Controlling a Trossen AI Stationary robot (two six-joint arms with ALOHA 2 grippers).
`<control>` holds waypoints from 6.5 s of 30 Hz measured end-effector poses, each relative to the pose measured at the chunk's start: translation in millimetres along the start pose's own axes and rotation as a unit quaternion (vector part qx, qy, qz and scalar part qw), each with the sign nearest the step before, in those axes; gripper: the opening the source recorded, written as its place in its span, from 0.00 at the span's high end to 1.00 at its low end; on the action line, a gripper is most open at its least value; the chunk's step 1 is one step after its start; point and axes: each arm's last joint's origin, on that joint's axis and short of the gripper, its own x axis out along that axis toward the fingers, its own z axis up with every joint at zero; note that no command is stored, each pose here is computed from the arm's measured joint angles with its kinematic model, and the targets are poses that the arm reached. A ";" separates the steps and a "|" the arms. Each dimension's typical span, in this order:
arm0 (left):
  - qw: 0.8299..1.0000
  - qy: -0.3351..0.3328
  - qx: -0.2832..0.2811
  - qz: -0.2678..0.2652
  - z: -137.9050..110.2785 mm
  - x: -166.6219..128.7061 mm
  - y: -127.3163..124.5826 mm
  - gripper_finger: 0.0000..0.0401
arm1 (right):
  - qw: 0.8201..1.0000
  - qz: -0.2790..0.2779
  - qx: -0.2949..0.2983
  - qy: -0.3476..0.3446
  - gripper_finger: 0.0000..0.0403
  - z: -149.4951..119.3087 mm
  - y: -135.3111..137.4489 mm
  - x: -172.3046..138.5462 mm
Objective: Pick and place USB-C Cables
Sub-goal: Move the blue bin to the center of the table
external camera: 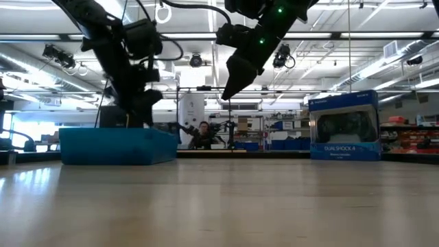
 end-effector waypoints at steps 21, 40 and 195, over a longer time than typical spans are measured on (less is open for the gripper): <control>0.889 -0.201 0.132 -0.390 27.0 -56.1 -68.1 0.38 | 0.981 0.172 0.088 0.024 0.52 -5.7 -11.8 -48.4; 0.792 -0.303 0.130 -0.514 38.8 -76.9 -75.9 0.47 | 0.971 0.224 0.078 -0.017 0.53 -6.3 -8.2 -55.9; 0.803 -0.388 -0.032 -0.452 -128.0 -76.2 44.7 0.99 | 0.863 0.218 0.206 -0.407 0.97 -261.2 -7.4 -123.1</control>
